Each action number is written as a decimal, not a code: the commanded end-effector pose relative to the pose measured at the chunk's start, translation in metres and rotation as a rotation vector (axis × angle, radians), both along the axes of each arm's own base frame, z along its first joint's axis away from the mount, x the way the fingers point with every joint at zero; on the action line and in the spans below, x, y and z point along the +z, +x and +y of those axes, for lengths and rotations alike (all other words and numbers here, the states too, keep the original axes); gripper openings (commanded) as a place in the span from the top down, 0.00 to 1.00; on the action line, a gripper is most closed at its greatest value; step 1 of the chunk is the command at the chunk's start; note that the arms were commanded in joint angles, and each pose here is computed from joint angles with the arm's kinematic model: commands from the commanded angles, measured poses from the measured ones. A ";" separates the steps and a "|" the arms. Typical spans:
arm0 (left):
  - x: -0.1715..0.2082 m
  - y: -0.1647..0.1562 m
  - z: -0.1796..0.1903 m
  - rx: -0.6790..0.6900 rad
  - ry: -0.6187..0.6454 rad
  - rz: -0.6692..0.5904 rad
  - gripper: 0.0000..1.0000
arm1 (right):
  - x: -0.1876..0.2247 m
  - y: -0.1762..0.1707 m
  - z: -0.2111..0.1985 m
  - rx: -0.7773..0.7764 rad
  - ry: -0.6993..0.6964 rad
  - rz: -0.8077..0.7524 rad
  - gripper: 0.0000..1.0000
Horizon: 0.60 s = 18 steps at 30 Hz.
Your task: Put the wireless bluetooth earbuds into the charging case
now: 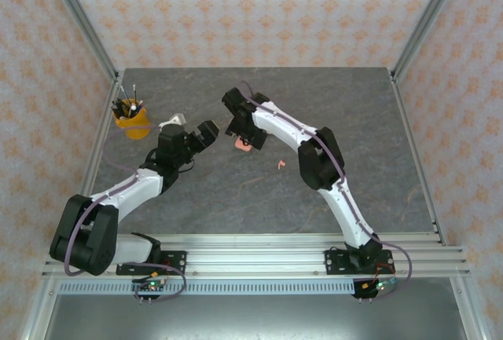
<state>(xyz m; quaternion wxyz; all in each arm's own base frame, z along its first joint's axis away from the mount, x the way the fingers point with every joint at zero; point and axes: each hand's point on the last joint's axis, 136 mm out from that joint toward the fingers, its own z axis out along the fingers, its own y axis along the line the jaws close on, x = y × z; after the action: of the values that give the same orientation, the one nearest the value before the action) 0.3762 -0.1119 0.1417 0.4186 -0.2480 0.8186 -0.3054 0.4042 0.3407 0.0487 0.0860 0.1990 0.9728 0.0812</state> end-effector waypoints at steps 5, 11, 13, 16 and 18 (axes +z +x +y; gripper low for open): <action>0.016 -0.001 0.012 0.036 0.021 -0.004 0.00 | -0.013 -0.004 -0.007 0.051 -0.092 0.030 0.19; 0.016 -0.002 0.010 0.033 0.007 0.001 0.00 | -0.024 0.002 -0.005 0.076 -0.119 0.030 0.22; 0.016 -0.001 0.009 0.031 -0.002 0.001 0.00 | -0.028 0.003 -0.006 0.087 -0.133 0.035 0.23; 0.016 -0.002 0.008 0.030 -0.010 0.001 0.00 | -0.032 0.004 -0.006 0.104 -0.146 0.044 0.26; 0.017 -0.002 0.008 0.025 -0.011 0.004 0.00 | -0.033 0.002 -0.008 0.121 -0.154 0.051 0.31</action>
<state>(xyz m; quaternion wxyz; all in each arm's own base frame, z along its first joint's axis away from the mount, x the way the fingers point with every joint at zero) 0.3699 -0.1062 0.1436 0.4086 -0.2562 0.8236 -0.2983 0.4057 0.3409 0.0263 0.0703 0.1530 0.9851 0.0346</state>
